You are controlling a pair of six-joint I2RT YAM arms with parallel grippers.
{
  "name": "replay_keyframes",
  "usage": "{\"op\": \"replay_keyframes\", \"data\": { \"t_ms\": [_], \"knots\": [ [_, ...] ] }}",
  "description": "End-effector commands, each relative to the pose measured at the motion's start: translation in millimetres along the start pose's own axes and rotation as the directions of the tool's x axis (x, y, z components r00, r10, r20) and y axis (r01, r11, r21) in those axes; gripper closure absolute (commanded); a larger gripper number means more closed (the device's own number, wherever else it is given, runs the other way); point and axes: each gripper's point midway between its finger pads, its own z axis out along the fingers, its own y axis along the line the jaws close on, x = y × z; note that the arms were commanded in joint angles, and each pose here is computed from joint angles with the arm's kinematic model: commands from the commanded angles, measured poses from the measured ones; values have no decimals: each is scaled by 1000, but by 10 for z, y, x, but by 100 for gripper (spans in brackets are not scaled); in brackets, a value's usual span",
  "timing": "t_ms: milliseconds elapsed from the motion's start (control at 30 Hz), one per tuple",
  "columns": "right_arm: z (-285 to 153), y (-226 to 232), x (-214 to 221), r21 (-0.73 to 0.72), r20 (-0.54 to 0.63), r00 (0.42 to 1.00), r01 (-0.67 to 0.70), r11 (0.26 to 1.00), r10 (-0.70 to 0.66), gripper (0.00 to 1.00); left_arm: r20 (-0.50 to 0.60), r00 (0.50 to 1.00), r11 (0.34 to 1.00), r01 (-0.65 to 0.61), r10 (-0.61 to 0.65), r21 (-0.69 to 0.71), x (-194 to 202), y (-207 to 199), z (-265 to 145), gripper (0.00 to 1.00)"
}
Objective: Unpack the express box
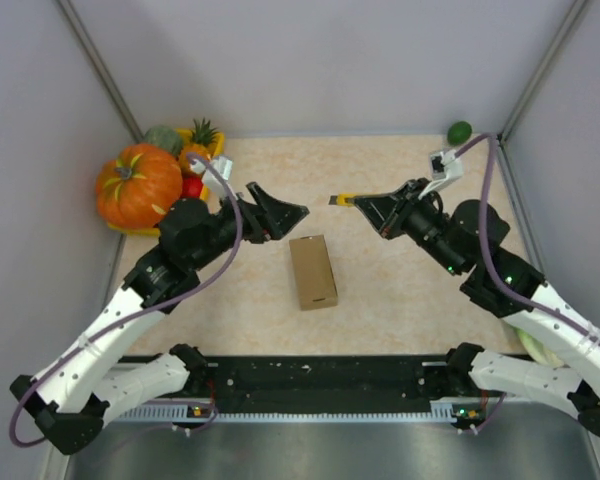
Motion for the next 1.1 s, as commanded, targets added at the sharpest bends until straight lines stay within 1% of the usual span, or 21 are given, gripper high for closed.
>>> {"op": "replay_keyframes", "data": {
  "t_ms": [0,67,133,167,300,367,400,467,500,600,633,767,833,933,1033,1067],
  "knots": [
    [78,-407,319,154,-72,988,147,977,-137,100,-217,976,956,-36,-29,-290,697,881,23,12],
    [118,-487,437,186,-98,981,186,965,-170,100,-240,970,947,-33,-47,-319,819,1024,52,11],
    [186,-563,581,208,-136,973,213,955,-188,100,-285,956,935,-37,-69,-353,1000,1220,102,11],
    [208,-605,657,217,-151,970,219,951,-189,100,-311,947,936,-34,-82,-351,1072,1251,119,10],
    [306,-769,955,246,-209,959,242,939,-192,100,-388,911,904,-45,-137,-425,1371,1635,252,10],
    [336,-836,1079,249,-223,956,246,937,-192,100,-407,899,896,-38,-163,-443,1439,1770,298,11],
    [357,-847,1131,242,-228,954,249,938,-194,100,-458,866,902,-19,-200,-431,1596,1820,328,13],
    [387,-886,1272,230,-254,946,260,938,-200,100,-487,846,906,-9,-219,-423,1647,1908,386,14],
    [404,-906,1303,233,-261,944,265,936,-202,100,-516,819,902,4,-250,-431,1733,1963,423,14],
    [449,-953,1438,229,-291,934,280,932,-209,100,-535,796,885,4,-285,-465,1854,2156,449,15],
    [459,-960,1465,226,-292,933,281,933,-210,100,-537,793,891,18,-289,-454,1868,2163,473,14],
    [482,-1043,1604,229,-328,919,304,925,-221,100,-541,775,879,36,-325,-476,1947,2308,501,14],
    [499,-1065,1626,235,-330,917,309,922,-224,100,-549,766,877,41,-335,-478,1977,2358,509,14],
    [535,-1100,1680,251,-338,916,308,918,-215,100,-546,752,877,88,-369,-473,1976,2442,544,14],
    [595,-1152,1666,284,-328,919,318,905,-220,100,-535,755,872,99,-380,-480,1985,2544,563,13],
    [602,-1174,1678,293,-337,915,325,899,-222,100,-540,741,870,120,-399,-478,1989,2552,563,13]
  ]
}}
